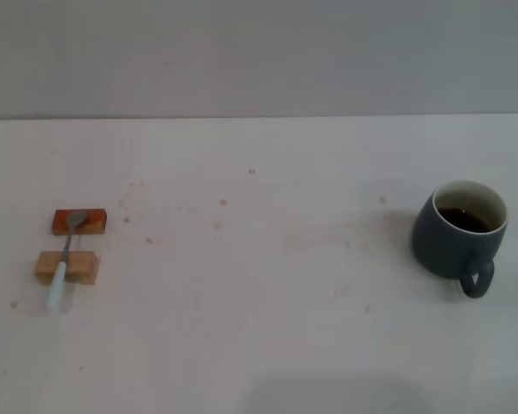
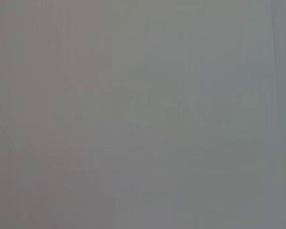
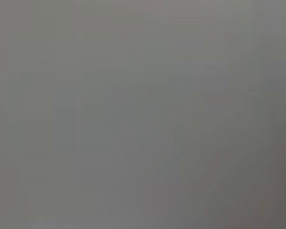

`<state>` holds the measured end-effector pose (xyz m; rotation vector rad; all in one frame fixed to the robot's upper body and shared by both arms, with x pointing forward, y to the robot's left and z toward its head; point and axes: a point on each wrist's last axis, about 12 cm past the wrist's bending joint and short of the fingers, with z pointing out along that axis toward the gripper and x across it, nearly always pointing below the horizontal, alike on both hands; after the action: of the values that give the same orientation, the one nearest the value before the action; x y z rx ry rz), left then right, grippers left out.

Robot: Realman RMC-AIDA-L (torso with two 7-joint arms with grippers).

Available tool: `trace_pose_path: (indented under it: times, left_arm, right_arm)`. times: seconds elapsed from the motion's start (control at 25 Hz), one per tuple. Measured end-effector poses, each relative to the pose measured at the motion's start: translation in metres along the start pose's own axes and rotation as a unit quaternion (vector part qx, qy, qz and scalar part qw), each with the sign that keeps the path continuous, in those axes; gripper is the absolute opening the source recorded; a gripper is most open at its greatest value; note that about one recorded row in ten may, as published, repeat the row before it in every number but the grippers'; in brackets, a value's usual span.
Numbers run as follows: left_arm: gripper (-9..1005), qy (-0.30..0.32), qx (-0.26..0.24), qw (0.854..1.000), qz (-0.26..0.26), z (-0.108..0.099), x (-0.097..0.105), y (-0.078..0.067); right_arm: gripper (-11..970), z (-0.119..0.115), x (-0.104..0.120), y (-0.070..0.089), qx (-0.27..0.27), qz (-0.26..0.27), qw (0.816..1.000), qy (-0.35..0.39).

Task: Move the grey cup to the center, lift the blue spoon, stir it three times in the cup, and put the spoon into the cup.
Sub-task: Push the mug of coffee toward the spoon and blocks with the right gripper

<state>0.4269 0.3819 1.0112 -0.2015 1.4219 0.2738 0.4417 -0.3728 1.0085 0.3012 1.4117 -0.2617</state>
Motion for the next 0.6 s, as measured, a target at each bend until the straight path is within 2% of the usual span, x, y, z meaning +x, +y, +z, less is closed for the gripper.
trace_pose_path:
  times: [0.36, 0.44, 0.6]
  left_arm:
    - [811, -0.003, 0.000, 1.000, -0.001, 0.001, -0.001, 0.000]
    - [811, -0.004, 0.000, 1.000, -0.002, 0.002, -0.001, 0.000]
    - [812, -0.005, -0.001, 1.000, -0.002, 0.002, -0.001, 0.000]
  right_arm:
    - [-1, 0.023, 0.010, 0.023, -0.032, 0.006, 0.998, 0.052]
    - [-1, 0.029, 0.013, 0.034, -0.056, 0.003, 0.996, 0.071]
    - [-1, 0.032, 0.015, 0.045, -0.082, -0.001, 0.993, 0.079]
